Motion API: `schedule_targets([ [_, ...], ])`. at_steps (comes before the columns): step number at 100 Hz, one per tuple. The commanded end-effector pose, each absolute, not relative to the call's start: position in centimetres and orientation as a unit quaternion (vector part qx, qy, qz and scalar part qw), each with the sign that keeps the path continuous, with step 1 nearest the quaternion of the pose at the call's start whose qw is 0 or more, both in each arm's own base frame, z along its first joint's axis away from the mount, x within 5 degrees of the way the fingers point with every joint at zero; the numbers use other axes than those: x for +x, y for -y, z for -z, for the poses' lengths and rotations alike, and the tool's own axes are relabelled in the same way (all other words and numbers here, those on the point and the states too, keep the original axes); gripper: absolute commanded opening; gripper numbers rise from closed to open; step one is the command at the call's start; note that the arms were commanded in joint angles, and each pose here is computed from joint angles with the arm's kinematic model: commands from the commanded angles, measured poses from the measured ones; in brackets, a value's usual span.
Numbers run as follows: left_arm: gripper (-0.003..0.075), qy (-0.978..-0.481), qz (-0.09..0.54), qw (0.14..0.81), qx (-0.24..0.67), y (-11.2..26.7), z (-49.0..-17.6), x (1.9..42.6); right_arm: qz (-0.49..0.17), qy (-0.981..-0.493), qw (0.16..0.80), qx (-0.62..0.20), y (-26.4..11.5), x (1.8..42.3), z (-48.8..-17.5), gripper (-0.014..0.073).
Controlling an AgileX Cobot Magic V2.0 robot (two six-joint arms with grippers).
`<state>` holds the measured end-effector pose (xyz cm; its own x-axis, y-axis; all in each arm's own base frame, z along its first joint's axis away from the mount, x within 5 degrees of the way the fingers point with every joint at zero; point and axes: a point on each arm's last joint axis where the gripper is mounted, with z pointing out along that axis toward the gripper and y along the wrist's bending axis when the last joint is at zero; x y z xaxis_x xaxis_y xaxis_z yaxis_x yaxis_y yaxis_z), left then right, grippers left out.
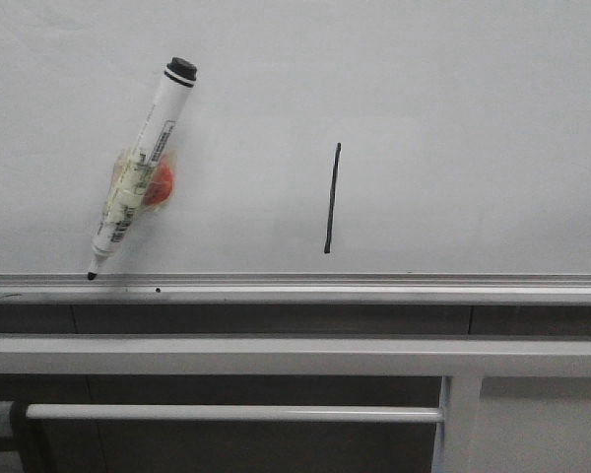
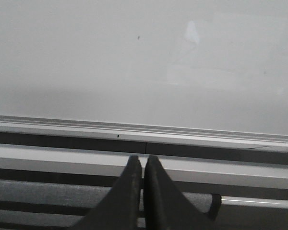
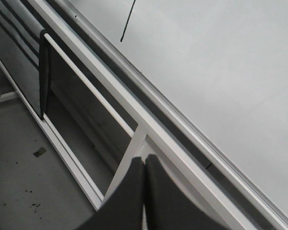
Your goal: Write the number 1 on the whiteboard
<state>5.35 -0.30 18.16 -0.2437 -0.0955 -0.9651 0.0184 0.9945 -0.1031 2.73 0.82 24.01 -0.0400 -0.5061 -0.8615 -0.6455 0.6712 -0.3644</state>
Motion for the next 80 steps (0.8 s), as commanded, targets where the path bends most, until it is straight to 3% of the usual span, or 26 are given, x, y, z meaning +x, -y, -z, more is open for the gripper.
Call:
schedule_targets([
  [1, -0.0020, -0.764, 0.058, 0.642, -0.019, 0.42, -18.59, 5.34, -0.059, -0.693, 0.603, -0.392, -0.80, 2.74, -25.33, -0.0064],
  [80, -0.0020, -0.765, 0.059, 0.641, -0.025, 0.39, -18.56, 5.34, -0.059, -0.693, 0.603, -0.392, -0.80, 2.74, -25.33, -0.0064],
])
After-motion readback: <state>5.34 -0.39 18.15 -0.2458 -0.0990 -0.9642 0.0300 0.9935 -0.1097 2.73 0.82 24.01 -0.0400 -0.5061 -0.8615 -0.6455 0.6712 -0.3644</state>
